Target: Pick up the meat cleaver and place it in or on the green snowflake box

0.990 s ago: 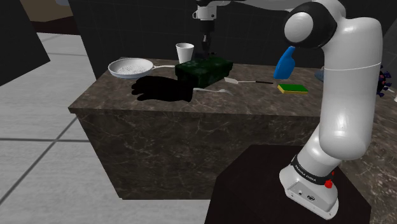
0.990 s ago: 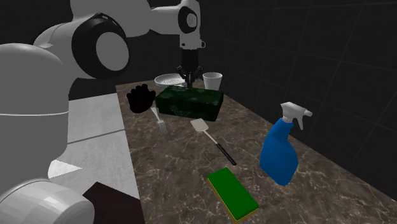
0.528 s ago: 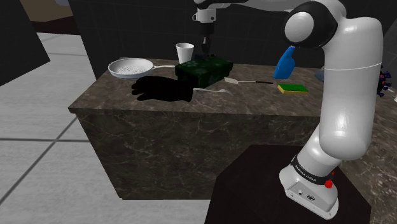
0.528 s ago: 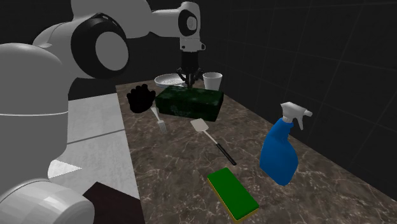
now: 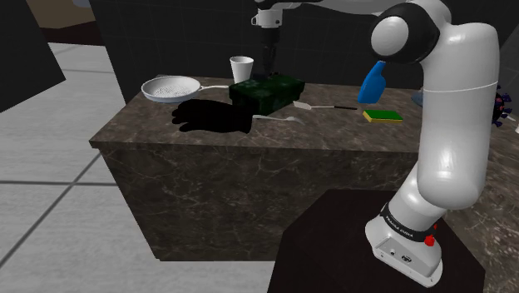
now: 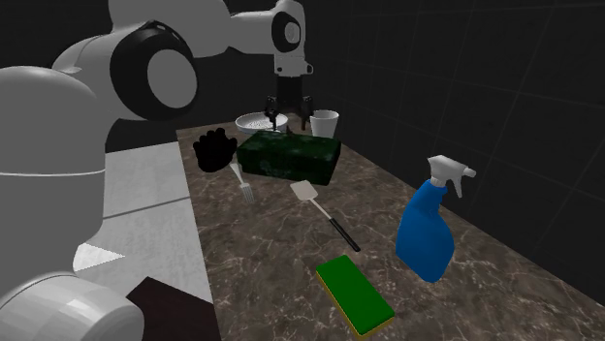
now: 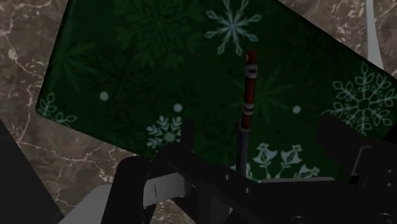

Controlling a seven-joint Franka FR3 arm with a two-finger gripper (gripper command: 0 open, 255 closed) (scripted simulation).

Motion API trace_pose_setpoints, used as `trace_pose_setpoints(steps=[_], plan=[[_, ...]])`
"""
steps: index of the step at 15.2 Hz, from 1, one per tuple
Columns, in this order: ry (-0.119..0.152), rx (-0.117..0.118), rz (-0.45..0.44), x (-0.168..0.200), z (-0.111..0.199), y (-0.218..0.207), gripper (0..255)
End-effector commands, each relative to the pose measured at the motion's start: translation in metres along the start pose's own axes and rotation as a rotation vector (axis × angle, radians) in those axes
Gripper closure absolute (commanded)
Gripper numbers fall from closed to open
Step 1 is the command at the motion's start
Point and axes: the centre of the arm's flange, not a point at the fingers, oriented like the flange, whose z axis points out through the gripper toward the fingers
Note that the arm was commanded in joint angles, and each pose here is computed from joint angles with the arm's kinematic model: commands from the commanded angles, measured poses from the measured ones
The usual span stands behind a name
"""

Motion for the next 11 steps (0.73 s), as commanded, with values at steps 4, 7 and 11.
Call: trace_pose_setpoints(steps=[4, 7, 11], plan=[[0.000, 0.000, 0.000, 0.000, -0.044, 0.000, 0], [0.000, 0.000, 0.000, 0.000, -0.044, 0.000, 0], [0.000, 0.000, 0.000, 0.000, -0.044, 0.000, 0]])
